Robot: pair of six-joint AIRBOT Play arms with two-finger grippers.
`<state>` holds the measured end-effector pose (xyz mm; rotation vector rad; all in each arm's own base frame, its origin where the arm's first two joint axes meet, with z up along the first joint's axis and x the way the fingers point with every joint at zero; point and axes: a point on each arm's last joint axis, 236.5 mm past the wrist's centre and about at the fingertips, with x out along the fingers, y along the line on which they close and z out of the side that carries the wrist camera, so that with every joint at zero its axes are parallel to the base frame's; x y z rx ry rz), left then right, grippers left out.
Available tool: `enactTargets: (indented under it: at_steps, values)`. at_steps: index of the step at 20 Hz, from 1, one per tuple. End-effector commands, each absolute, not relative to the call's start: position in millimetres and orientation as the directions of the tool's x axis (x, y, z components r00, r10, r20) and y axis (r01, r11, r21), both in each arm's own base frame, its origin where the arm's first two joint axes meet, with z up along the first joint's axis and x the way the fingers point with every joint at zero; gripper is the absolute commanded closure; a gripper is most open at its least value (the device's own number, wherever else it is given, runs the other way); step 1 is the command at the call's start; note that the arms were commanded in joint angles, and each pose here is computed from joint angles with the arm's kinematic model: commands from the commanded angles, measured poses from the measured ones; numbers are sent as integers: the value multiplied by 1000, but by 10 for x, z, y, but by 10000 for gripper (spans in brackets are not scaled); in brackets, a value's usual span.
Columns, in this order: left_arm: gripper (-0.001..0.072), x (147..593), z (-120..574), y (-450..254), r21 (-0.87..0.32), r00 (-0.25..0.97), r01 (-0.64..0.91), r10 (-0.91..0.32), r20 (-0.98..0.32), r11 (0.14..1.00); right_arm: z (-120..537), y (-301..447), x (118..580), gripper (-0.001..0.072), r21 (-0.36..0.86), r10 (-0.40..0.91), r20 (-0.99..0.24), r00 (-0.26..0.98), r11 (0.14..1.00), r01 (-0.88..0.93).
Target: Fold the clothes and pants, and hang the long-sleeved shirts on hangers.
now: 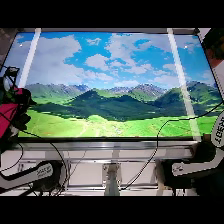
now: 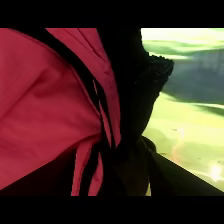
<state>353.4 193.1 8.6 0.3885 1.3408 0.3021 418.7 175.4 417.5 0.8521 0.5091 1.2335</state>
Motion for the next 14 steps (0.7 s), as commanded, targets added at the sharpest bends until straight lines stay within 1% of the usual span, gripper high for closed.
enactTargets:
  at_steps: [1, 3, 4, 5, 6, 7, 8, 9, 10, 12, 13, 14]
  values:
    - [216, 3517, -87, 2082, 486, 144, 15, 479, -866, 874, 4176, 1756, 4185, 691, 792, 954, 103, 280, 92, -604]
    - [216, 3513, -203, 2080, 478, 120, 28, 471, -874, 878, 4176, 1756, 4185, 690, 792, 954, 103, 280, 91, -604]
    - [235, 3513, -253, 2080, 474, 110, 34, 468, -877, 880, 4176, 1756, 4185, 690, 792, 954, 103, 280, 92, -604]
    - [330, 3533, -290, 2080, 473, 111, 38, 466, -878, 880, 4176, 1756, 4185, 690, 792, 954, 103, 280, 91, -604]
    - [516, 3541, -313, 2080, 471, 110, 41, 465, -878, 881, 4176, 1756, 4185, 690, 792, 954, 103, 280, 92, -604]
    - [599, 3560, -325, 2081, 472, 116, 43, 464, -878, 881, 4175, 1756, 4184, 691, 792, 954, 103, 280, 92, -604]
    - [617, 3609, -326, 2083, 474, 135, 44, 465, -875, 879, 4175, 1756, 4185, 690, 792, 954, 103, 280, 92, -604]
    - [694, 3639, -318, 2085, 476, 147, 43, 465, -873, 879, 4176, 1756, 4185, 690, 792, 954, 103, 280, 91, -604]
    - [695, 3655, -306, 2087, 473, 153, 9, 466, -871, 881, 4175, 1756, 4184, 690, 792, 954, 103, 280, 92, -604]
    - [698, 3707, -215, 2084, 445, 179, -150, 467, -866, 883, 4175, 1756, 4185, 690, 792, 954, 103, 280, 92, -604]
    - [698, 3795, -116, 2035, 408, 228, -213, 451, -863, 888, 4176, 1756, 4185, 690, 792, 954, 103, 280, 92, -604]
    - [698, 3947, 36, 1901, 333, 313, -255, 403, -860, 908, 4175, 1756, 4184, 691, 792, 954, 103, 280, 92, -604]
